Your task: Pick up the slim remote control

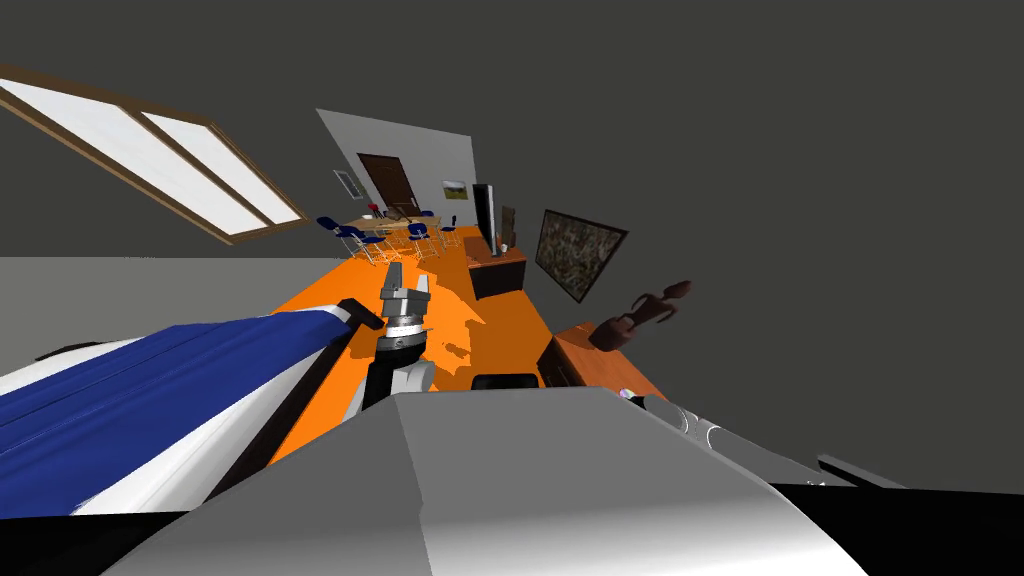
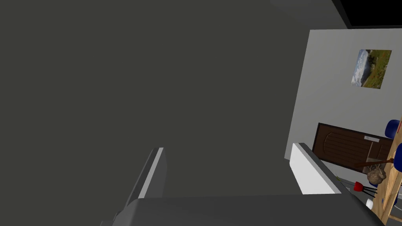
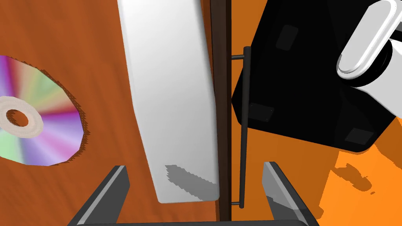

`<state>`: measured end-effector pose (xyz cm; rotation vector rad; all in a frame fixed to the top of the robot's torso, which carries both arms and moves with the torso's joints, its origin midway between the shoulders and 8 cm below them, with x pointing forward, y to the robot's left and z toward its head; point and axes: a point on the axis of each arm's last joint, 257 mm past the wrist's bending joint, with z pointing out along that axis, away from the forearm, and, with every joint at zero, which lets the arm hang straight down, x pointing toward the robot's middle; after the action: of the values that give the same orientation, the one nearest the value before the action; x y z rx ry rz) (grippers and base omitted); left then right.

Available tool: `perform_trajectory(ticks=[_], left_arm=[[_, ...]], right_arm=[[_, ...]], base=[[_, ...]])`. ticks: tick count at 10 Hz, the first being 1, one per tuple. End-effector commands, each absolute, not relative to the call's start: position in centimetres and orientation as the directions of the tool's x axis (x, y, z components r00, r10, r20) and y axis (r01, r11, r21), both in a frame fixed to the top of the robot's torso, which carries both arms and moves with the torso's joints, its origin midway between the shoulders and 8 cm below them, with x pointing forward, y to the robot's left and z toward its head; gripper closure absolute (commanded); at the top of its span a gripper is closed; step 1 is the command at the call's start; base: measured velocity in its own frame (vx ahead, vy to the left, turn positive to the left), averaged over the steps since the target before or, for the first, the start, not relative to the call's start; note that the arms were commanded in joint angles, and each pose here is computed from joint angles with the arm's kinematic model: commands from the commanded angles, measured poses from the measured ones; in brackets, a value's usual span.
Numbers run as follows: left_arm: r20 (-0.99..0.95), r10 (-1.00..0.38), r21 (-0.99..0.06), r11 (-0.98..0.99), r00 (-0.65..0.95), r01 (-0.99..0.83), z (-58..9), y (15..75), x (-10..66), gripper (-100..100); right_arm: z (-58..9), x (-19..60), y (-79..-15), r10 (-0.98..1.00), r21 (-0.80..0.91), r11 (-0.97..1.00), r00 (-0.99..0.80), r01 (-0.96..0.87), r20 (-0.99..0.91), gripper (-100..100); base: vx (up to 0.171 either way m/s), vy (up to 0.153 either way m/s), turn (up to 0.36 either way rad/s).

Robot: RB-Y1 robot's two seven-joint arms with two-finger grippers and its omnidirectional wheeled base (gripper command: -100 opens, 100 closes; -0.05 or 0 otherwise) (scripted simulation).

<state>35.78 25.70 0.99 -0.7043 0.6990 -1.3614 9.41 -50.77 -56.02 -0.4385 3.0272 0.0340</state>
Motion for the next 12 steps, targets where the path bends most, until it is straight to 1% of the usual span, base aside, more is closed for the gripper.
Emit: perform_trajectory(ticks=[1, 3, 4, 5, 6, 7, 8, 9, 10, 11, 12], left_arm=[[-0.036, -0.996, -0.789, 0.078, 0.081, 0.610, 1.0, 25.7, 35.8, 0], [-0.036, -0.996, -0.789, 0.078, 0.081, 0.610, 1.0, 25.7, 35.8, 0], [-0.036, -0.996, -0.789, 0.078, 0.081, 0.610, 1.0, 25.7, 35.8, 0], [-0.036, -0.996, -0.789, 0.078, 0.081, 0.610, 1.0, 25.7, 35.8, 0], [-0.036, -0.996, -0.789, 0.078, 0.081, 0.610, 1.0, 25.7, 35.8, 0], [-0.036, -0.996, -0.789, 0.078, 0.081, 0.610, 1.0, 25.7, 35.8, 0], [-0.036, -0.996, -0.789, 0.078, 0.081, 0.610, 1.0, 25.7, 35.8, 0], [-0.036, -0.996, -0.789, 0.078, 0.081, 0.610, 1.0, 25.7, 35.8, 0], [-0.036, -0.996, -0.789, 0.078, 0.081, 0.610, 1.0, 25.7, 35.8, 0], [-0.036, -0.996, -0.789, 0.078, 0.081, 0.610, 1.0, 25.7, 35.8, 0], [-0.036, -0.996, -0.789, 0.078, 0.081, 0.610, 1.0, 25.7, 35.8, 0]], right_arm=[[-56.7, 7.5, -51.3, -0.288, 0.002, 0.958, -0.957, -0.288, -0.044, -100], [-57.6, 5.4, -50.9, -0.295, 0.008, 0.955, -0.955, -0.295, -0.008, -100], [-57.4, 6.2, -51.1, -0.287, 0.005, 0.958, -0.958, -0.287, -0.021, -100], [-57.4, 6.0, -51.1, -0.291, 0.006, 0.957, -0.957, -0.291, -0.018, 0], [-58.3, 4.0, -50.5, -0.244, 0.024, 0.969, -0.970, -0.244, -0.010, -100], [-58.0, 4.9, -51.0, -0.249, 0.013, 0.968, -0.968, -0.249, -0.029, -100], [-58.9, 1.9, -50.1, -0.196, 0.038, 0.980, -0.981, -0.196, -0.006, -100], [-58.6, 3.2, -50.7, -0.208, 0.023, 0.978, -0.978, -0.209, -0.032, -100], [-58.5, 3.5, -50.9, -0.203, 0.020, 0.979, -0.978, -0.204, -0.038, -100], [-59.3, 0.7, -50.1, -0.153, 0.040, 0.987, -0.988, -0.154, -0.020, -100], [-59.1, 1.5, -50.6, -0.151, 0.030, 0.988, -0.988, -0.152, -0.036, -100]], base=[[-0.024, -0.057, 0.140], [-0.022, -0.062, 0.090], [-0.005, -0.035, 0.017], [-0.002, -0.006, -0.002], [-0.021, 0.001, 0.316], [-0.027, -0.002, 0.239], [-0.035, -0.001, 0.353], [-0.030, -0.003, 0.242], [-0.011, -0.003, 0.022], [-0.021, 0.007, 0.351], [-0.022, -0.002, 0.212]])
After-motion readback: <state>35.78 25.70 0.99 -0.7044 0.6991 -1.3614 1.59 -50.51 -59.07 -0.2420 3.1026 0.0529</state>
